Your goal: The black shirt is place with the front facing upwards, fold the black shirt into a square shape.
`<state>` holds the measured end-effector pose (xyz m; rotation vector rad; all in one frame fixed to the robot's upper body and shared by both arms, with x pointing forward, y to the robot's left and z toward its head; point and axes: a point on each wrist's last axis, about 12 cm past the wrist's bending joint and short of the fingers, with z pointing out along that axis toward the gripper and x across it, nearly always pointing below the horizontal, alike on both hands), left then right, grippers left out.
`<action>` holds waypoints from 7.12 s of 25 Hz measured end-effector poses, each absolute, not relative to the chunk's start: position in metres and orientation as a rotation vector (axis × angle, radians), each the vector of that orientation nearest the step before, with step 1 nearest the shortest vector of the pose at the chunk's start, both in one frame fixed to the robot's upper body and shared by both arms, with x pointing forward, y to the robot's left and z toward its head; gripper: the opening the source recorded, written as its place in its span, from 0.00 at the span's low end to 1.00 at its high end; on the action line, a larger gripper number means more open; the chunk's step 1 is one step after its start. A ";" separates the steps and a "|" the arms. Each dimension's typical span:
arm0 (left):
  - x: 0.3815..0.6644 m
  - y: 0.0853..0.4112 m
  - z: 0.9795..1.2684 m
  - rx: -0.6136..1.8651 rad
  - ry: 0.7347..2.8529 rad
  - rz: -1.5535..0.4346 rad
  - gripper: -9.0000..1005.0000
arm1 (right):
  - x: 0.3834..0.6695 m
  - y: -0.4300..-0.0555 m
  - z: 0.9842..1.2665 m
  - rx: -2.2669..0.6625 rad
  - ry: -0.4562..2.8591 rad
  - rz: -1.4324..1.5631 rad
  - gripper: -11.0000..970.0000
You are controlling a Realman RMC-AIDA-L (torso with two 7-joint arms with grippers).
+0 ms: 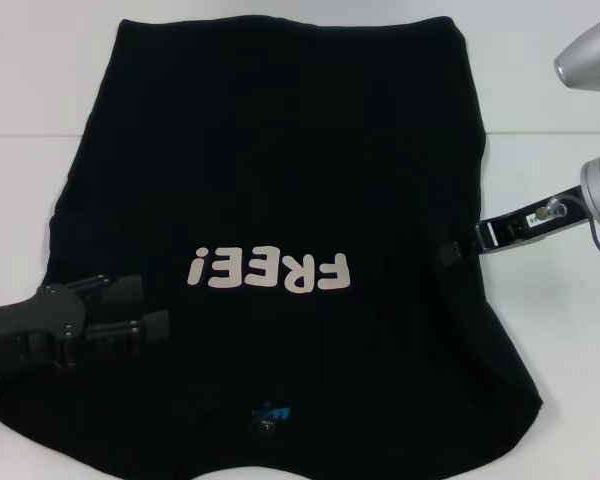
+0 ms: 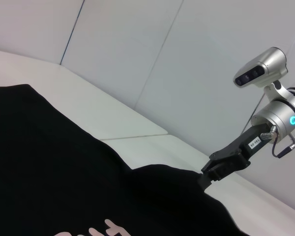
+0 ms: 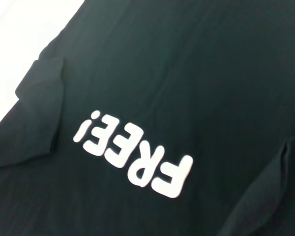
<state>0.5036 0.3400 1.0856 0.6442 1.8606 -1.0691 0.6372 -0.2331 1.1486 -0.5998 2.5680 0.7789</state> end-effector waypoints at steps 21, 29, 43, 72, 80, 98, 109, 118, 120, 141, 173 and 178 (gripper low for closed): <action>0.508 0.370 1.091 0.190 1.982 -1.177 0.88 | 0.592 -0.278 1.124 -0.792 2.051 0.972 0.73; 0.496 0.418 1.109 -0.133 2.209 -1.200 0.88 | 0.556 -0.269 1.088 -0.969 1.772 0.911 0.76; 0.501 0.428 1.110 -0.198 2.656 -1.035 0.88 | 0.552 -0.252 1.073 -1.000 1.727 0.898 0.96; 0.513 0.427 1.093 -0.233 2.692 -0.877 0.88 | 0.554 -0.254 1.072 -0.995 1.730 0.882 0.96; 0.516 0.421 1.091 -0.228 2.691 -0.893 0.88 | 0.554 -0.254 1.072 -0.995 1.730 0.882 0.96; 0.522 0.409 1.092 -0.184 2.704 -0.946 0.84 | 0.552 -0.254 1.071 -0.990 1.733 0.886 0.96; 0.522 0.413 1.091 -0.166 2.719 -0.845 0.65 | 0.552 -0.253 1.072 -0.988 1.731 0.900 0.96; 0.523 0.410 1.088 -0.122 2.743 -0.816 0.37 | 0.552 -0.253 1.072 -0.983 1.734 0.906 0.96; 0.523 0.410 1.089 -0.114 2.736 -0.821 0.29 | 0.552 -0.254 1.073 -0.973 1.742 0.911 0.96; 0.532 0.409 1.102 -0.073 2.736 -0.839 0.07 | 0.587 -0.319 1.154 -0.535 2.673 0.941 0.96; 0.538 0.408 1.106 -0.048 2.730 -0.835 0.06 | 0.570 -0.304 1.103 -0.467 2.895 0.943 0.88; 0.539 0.408 1.106 -0.047 2.730 -0.836 0.05 | 0.570 -0.294 1.100 -0.511 2.905 0.936 0.86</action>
